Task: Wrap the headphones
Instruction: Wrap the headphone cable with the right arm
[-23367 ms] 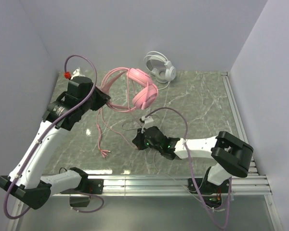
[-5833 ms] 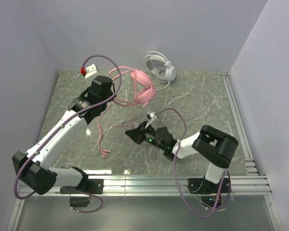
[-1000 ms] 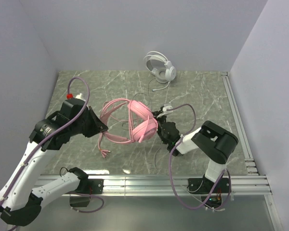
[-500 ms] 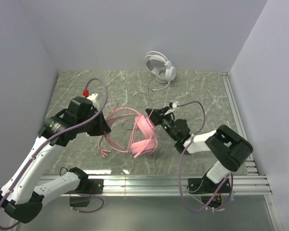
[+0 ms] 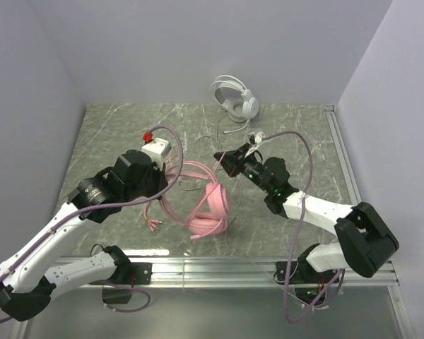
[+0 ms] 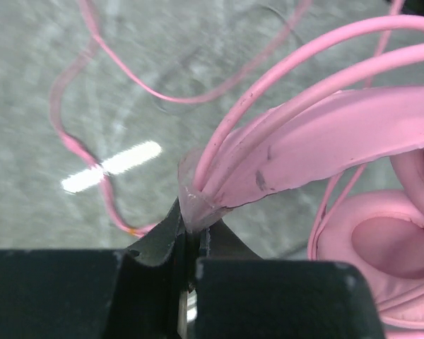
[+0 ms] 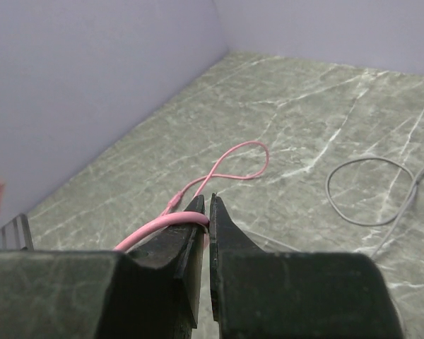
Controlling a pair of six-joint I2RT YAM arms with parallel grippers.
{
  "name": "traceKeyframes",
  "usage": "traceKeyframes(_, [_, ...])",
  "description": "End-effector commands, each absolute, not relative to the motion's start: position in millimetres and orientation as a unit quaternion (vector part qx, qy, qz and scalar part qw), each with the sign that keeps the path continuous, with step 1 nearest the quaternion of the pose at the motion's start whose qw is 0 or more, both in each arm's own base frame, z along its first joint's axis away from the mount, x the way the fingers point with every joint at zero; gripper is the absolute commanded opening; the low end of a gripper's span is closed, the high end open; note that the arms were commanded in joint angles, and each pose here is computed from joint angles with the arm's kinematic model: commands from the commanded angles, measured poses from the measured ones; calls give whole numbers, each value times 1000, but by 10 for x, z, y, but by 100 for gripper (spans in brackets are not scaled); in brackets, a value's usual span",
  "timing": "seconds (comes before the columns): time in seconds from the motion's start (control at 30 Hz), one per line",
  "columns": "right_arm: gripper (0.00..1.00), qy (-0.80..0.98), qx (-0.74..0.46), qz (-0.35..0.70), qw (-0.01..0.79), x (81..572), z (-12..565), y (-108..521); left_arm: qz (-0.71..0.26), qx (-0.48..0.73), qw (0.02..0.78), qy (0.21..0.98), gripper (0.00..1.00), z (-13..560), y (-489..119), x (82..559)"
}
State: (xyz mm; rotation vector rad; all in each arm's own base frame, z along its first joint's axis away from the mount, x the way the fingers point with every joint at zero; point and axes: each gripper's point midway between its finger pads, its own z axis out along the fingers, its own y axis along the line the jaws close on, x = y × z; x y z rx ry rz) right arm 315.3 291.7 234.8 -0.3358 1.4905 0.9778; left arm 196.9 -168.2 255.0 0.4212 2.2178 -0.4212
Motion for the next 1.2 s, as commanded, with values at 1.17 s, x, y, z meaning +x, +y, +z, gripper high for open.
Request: traceKeyframes(1.17, [5,587,-342,587,441,1955,3258,3109,196,125,662,712,1,3798,-1072,2992])
